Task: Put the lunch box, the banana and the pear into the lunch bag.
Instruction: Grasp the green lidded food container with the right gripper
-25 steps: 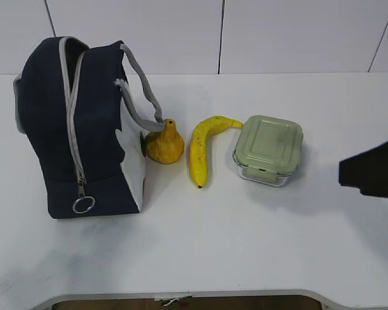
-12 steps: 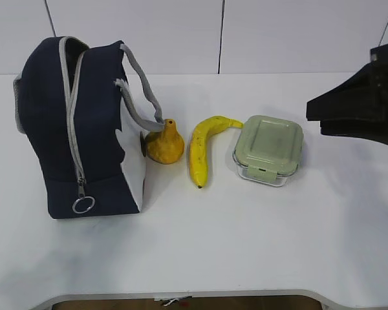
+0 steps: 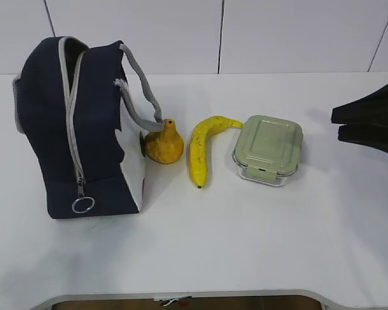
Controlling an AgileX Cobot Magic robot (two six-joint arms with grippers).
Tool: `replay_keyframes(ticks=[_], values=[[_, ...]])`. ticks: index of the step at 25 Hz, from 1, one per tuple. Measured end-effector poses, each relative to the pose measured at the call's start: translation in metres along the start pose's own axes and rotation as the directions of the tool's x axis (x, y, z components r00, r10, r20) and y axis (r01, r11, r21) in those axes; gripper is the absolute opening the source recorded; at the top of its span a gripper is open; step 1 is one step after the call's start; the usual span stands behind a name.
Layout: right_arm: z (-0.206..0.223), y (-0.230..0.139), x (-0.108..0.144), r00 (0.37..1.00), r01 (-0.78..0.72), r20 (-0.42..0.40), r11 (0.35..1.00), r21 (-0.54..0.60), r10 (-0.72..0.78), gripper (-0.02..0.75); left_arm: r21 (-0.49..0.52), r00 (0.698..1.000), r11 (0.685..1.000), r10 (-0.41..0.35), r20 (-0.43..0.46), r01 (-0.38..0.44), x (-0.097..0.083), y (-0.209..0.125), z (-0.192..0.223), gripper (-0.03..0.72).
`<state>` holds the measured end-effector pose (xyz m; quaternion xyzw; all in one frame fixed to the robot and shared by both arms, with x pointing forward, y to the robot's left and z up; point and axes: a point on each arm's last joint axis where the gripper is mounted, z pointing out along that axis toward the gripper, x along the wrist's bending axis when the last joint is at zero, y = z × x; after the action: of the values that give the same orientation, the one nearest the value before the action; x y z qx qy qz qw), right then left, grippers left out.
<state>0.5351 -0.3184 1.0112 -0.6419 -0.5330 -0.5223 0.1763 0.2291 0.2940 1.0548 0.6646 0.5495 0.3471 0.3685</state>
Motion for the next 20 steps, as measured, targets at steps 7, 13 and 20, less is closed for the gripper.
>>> replay_keyframes(ticks=[7, 13, 20], values=[[0.014, 0.001, -0.030, 0.997, -0.075, 0.003, 0.997, 0.033, 0.075, 0.342, 0.000, 1.000, 1.000, 0.000, 0.000, 0.000, 0.000, 0.000, 0.000, 0.244], [0.015, 0.003, -0.031, 0.996, -0.088, -0.007, 0.996, 0.017, 0.088, 0.363, 0.000, 1.000, 1.000, 0.000, 0.000, 0.000, 0.000, 0.000, 0.000, 0.244], [0.016, 0.016, -0.036, 0.999, -0.027, 0.022, 0.999, -0.023, 0.028, 0.587, 0.000, 1.000, 1.000, 0.000, 0.000, 0.000, 0.000, 0.000, 0.000, 0.244]])
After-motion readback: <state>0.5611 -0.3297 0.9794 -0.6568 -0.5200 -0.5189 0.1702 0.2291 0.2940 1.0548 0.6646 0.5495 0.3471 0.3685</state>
